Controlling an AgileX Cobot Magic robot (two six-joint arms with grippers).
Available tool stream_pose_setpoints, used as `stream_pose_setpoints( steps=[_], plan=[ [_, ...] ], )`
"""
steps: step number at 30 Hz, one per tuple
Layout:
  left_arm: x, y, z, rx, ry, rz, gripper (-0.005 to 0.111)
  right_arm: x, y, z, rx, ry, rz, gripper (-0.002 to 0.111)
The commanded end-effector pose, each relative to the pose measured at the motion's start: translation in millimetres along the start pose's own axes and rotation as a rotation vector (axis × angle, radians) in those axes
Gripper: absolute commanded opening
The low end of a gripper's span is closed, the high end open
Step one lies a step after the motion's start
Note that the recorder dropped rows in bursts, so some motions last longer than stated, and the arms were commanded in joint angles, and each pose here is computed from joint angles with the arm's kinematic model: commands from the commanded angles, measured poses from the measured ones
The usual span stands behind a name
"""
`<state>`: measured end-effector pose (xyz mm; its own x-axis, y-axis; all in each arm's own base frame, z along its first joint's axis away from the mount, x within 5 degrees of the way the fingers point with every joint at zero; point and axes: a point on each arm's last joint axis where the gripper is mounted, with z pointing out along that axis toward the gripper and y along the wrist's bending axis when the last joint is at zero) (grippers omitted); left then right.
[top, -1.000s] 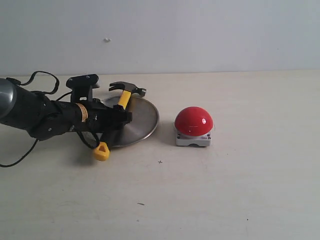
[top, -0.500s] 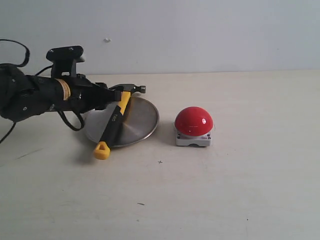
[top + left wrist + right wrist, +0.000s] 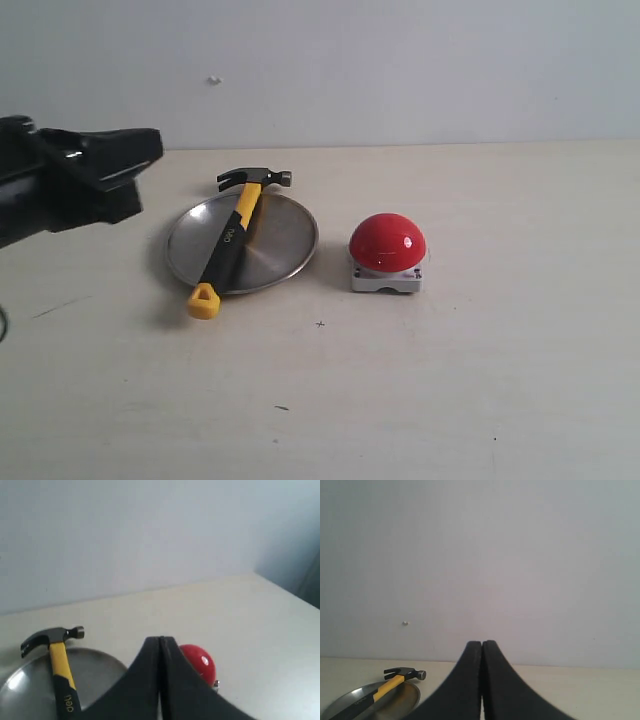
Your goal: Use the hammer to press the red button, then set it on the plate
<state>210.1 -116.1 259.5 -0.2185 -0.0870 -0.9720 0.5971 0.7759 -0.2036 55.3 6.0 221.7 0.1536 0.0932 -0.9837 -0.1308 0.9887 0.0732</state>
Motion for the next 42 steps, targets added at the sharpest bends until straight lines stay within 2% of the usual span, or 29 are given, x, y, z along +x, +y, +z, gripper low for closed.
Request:
stream_pose_setpoints(
  steps=[1,7,12,20,26,30,35,38,42],
  plan=[
    [-5.4,-11.5,-49.8,-0.024,-0.109,0.054,0.000,1.6,-0.4,-0.6,0.004,0.001,0.016,0.000],
    [-6.0,-21.4,-106.2,-0.085,-0.205,0.130,0.000,1.6,-0.4,-0.6,0.004,0.001,0.016,0.000],
    [-0.9,-20.6,-130.1,-0.159,-0.196,0.139,0.000,1.6,-0.4,-0.6,0.004,0.001,0.016,0.000],
    [15.9,-16.2,-145.0,-0.229,-0.142,0.155,0.000,1.6,-0.4,-0.6,0.004,0.001,0.016,0.000],
    [23.4,-16.3,-149.6,-0.230,-0.150,0.201,0.000,1.7,-0.3,-0.6,0.004,0.003,0.016,0.000],
    [28.8,-17.3,-157.9,-0.229,-0.200,0.193,0.000,1.7,-0.3,-0.6,0.004,0.003,0.016,0.000],
    [30.8,-20.1,-175.7,-0.252,-0.300,0.263,0.000,1.7,-0.3,-0.6,0.004,0.003,0.016,0.000],
    [32.1,-19.9,-187.4,-0.303,-0.339,0.267,0.000,1.7,-0.3,-0.6,0.004,0.003,0.016,0.000],
    [37.0,-14.8,-189.7,-0.392,-0.312,0.248,0.000,1.7,-0.3,-0.6,0.004,0.003,0.016,0.000]
  ],
)
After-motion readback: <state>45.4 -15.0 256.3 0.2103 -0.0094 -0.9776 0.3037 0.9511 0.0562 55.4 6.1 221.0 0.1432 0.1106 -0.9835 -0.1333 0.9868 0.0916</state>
